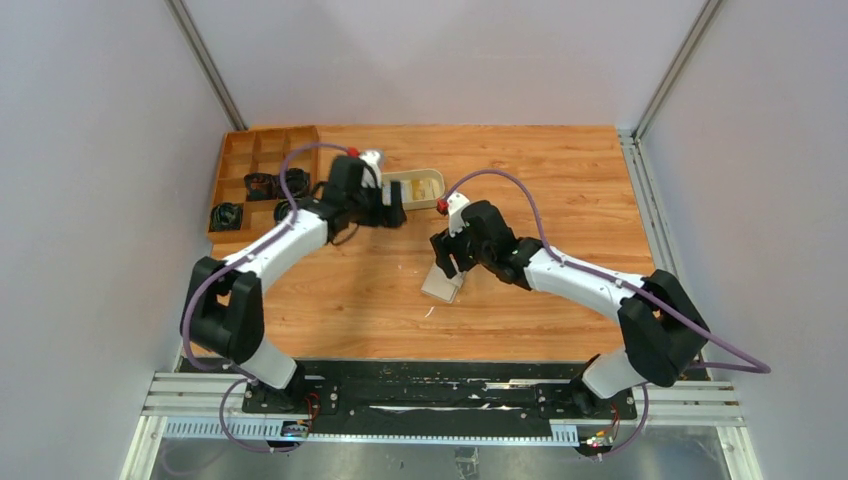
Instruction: Take the credit cards out of the card holder
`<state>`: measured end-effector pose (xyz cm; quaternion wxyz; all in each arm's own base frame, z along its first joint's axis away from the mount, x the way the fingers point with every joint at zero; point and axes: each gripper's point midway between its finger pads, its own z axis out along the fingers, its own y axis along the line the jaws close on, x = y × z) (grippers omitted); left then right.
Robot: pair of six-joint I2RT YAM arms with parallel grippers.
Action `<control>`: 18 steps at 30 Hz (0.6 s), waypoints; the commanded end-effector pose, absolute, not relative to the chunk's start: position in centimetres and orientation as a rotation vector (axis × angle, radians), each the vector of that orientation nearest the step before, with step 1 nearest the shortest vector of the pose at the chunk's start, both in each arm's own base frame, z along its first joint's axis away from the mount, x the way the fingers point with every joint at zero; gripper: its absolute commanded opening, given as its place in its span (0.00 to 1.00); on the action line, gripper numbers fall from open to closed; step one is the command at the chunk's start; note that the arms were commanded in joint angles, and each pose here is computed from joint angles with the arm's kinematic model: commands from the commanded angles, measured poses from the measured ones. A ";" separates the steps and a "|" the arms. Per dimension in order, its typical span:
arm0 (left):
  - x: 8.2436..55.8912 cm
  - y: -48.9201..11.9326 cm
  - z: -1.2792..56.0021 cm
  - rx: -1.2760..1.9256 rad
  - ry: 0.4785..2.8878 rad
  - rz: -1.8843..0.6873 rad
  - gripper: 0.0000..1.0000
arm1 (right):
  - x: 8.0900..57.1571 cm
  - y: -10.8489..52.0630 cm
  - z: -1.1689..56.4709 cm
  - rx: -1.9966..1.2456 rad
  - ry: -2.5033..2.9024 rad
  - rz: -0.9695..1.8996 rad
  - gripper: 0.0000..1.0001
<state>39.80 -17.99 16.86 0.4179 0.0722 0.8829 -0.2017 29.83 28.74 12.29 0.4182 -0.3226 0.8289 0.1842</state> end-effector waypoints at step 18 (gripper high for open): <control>33.2 -24.9 6.8 0.236 2.458 -0.627 0.82 | 27.5 28.7 4.1 -0.902 2.249 0.494 0.48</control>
